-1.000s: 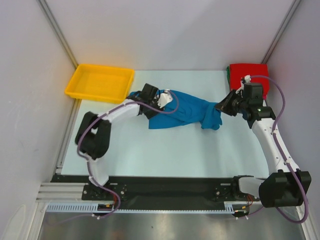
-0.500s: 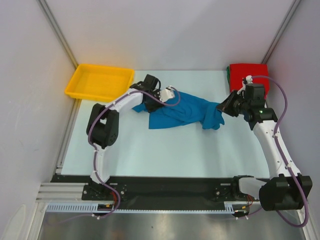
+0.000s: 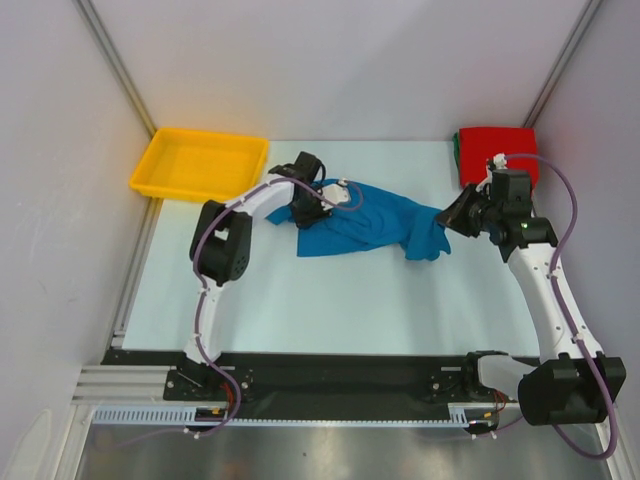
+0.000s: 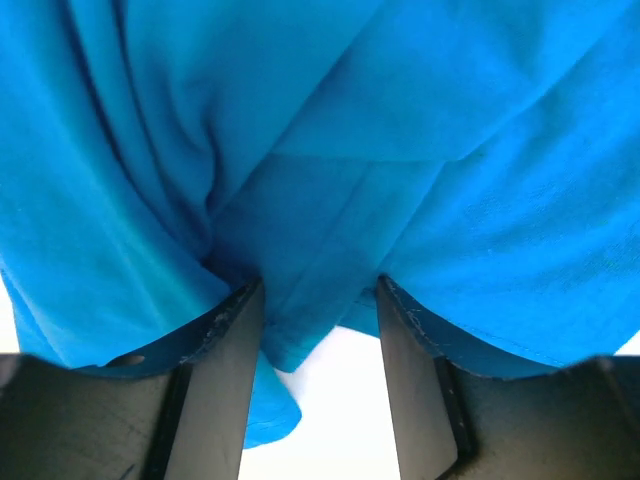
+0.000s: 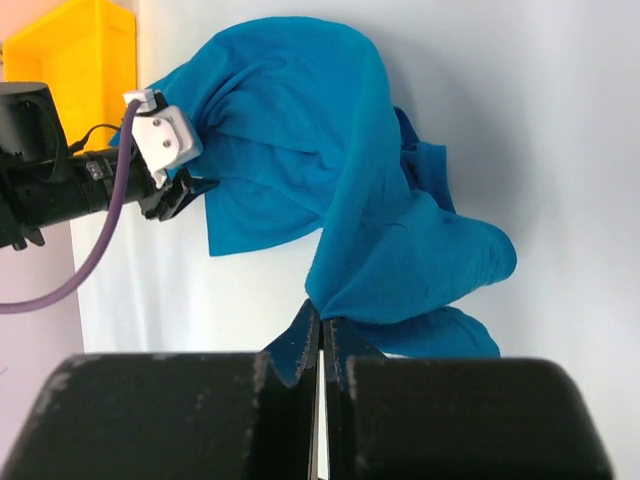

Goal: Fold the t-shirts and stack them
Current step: Flatten the tshirt out

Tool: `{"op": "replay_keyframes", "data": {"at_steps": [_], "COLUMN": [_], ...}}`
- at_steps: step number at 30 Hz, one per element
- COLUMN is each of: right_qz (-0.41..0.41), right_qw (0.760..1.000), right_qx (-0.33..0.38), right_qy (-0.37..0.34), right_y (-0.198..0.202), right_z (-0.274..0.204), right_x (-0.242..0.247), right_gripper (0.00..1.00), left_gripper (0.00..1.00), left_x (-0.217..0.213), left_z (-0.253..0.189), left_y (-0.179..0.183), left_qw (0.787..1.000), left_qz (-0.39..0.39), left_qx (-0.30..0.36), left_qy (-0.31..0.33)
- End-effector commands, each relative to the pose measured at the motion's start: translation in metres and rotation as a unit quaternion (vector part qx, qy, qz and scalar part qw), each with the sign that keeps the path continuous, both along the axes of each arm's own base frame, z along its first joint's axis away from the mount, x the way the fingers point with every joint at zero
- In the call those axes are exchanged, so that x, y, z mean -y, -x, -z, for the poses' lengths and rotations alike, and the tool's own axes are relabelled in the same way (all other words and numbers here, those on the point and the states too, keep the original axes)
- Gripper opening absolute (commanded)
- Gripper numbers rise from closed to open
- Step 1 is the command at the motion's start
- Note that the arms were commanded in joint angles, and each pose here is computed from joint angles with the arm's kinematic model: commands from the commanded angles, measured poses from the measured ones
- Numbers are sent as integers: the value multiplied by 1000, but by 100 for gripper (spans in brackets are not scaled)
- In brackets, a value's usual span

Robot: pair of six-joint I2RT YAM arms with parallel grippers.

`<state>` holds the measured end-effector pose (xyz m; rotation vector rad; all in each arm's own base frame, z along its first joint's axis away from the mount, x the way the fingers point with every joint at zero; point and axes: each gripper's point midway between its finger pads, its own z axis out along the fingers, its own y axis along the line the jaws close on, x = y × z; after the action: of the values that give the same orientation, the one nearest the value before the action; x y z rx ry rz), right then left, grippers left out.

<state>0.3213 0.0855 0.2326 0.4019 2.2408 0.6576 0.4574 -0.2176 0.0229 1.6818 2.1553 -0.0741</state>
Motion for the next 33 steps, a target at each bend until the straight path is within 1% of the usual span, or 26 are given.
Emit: {"op": "replay_keyframes", "data": {"at_steps": [1,3,8,10,11,12,13,14,15,17,19,20,23,24,26,27,28,29,30,31,32,33], "right_qz": [0,0,-1,-1,-1,-1,-1,-1,-2,-3,-4,-2,-2,-2,-3,-3,-1,0,0,1,1,-2], "right_qw": [999,999,999,999,999,999,999,999,999,999,999,999,998,999,998,998,998,998,998,998,999,999], "right_qx": [45,47,43,46,45,44,43,44,43,44,46,47,49,46,47,43,39,37,38,39,35,39], "right_qy": [11,13,14,15,16,17,17,17,16,16,18,19,25,28,36,38,40,41,40,38,35,29], "right_y": [-1,0,-1,0,0,-1,-1,-2,-1,-2,-2,-3,-1,2,4,7,8,8,8,8,8,7], "right_z": [-29,-31,-29,-31,-31,-30,-29,-30,-29,-31,-32,-33,-38,-38,-40,-38,-34,-32,-32,-31,-27,-28], "right_x": [4,4,5,5,6,6,6,6,5,5,5,6,8,9,10,11,12,12,12,12,12,9], "right_gripper": [0,0,0,0,0,0,0,0,0,0,0,0,0,0,0,0,0,0,0,0,0,0], "left_gripper": [53,50,50,44,39,23,11,3,1,2,0,0,0,0,0,0,0,1,3,7,20,29], "left_x": [-21,-27,-36,-36,-36,-35,-34,-32,-28,-25,-26,-25,-28,-33,-44,-51,-53,-54,-57,-53,-55,-56], "left_z": [5,8,8,3,4,4,0,-3,-7,-21,-28,-41,-52,-68,-65,-79,-61,-57,-54,-54,-41,-35], "left_y": [-17,-17,-11,-9,-6,-6,-6,-6,-3,-1,3,4,27,42,77,101,137,161,184,202,220,224], "left_qw": [1000,1000,1000,1000,1000,1000,1000,1000,1000,1000,1000,999,999,999,998,998,994,991,987,985,980,979], "left_qz": [-9,-14,-5,-1,-1,-2,-3,-11,-8,-4,-1,-3,-11,-12,-15,-13,-3,6,12,25,16,6], "left_qx": [9,6,3,3,0,-1,1,0,-3,6,9,19,-6,-13,-46,-59,-109,-134,-160,-170,-196,-203], "left_qy": [-20,-26,-27,-20,-18,-16,-11,-4,8,21,30,37,45,46,35,34,30,28,26,28,32,34]}}
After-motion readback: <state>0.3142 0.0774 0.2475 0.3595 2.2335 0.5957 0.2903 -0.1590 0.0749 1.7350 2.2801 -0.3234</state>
